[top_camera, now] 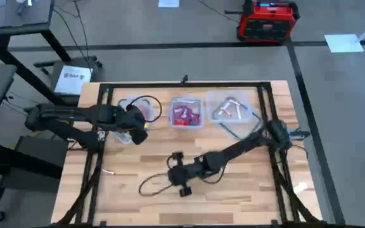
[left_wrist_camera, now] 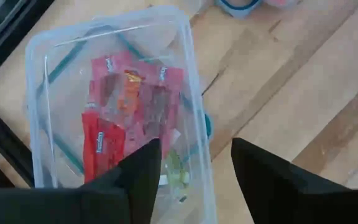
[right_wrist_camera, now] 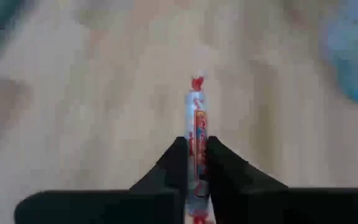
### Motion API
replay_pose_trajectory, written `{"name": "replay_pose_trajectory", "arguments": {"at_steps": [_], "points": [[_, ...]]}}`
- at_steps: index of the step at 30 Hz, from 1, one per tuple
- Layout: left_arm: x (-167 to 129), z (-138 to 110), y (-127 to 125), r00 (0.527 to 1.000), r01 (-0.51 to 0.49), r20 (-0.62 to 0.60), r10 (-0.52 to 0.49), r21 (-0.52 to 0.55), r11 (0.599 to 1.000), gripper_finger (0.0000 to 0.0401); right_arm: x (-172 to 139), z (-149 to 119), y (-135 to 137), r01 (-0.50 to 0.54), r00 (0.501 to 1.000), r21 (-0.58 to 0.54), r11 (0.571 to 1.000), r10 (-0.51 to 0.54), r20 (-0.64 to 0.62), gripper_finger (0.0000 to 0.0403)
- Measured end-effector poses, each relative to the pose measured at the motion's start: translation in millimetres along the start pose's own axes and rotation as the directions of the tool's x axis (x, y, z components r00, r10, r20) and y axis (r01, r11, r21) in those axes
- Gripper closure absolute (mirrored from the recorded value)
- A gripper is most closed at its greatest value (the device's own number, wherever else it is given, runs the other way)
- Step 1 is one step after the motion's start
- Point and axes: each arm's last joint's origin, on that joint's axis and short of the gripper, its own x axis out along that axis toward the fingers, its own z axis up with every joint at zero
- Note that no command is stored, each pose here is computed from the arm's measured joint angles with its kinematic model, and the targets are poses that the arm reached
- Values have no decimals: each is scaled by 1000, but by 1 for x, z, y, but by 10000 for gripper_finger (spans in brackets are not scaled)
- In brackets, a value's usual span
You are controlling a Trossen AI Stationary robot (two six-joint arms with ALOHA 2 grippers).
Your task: Sort candy
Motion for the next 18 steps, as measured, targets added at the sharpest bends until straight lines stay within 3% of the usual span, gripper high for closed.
{"name": "replay_pose_trajectory", "arguments": {"at_steps": [4,8,15,18], "points": [[0,0,0,1000,0,1,0,0,1000,219,-43,-22,-50,175,982,32,984,-172,-77,381],[0,1,-1,1000,5,7,-5,-4,1000,219,-79,-70,-103,310,945,144,940,-288,-154,381],[0,2,-1,1000,12,17,-12,-14,1000,219,-128,-144,-166,484,873,321,815,-420,-248,378],[0,2,-1,1000,14,18,-13,-49,999,219,-138,-161,-183,539,841,376,754,-462,-281,348]]}}
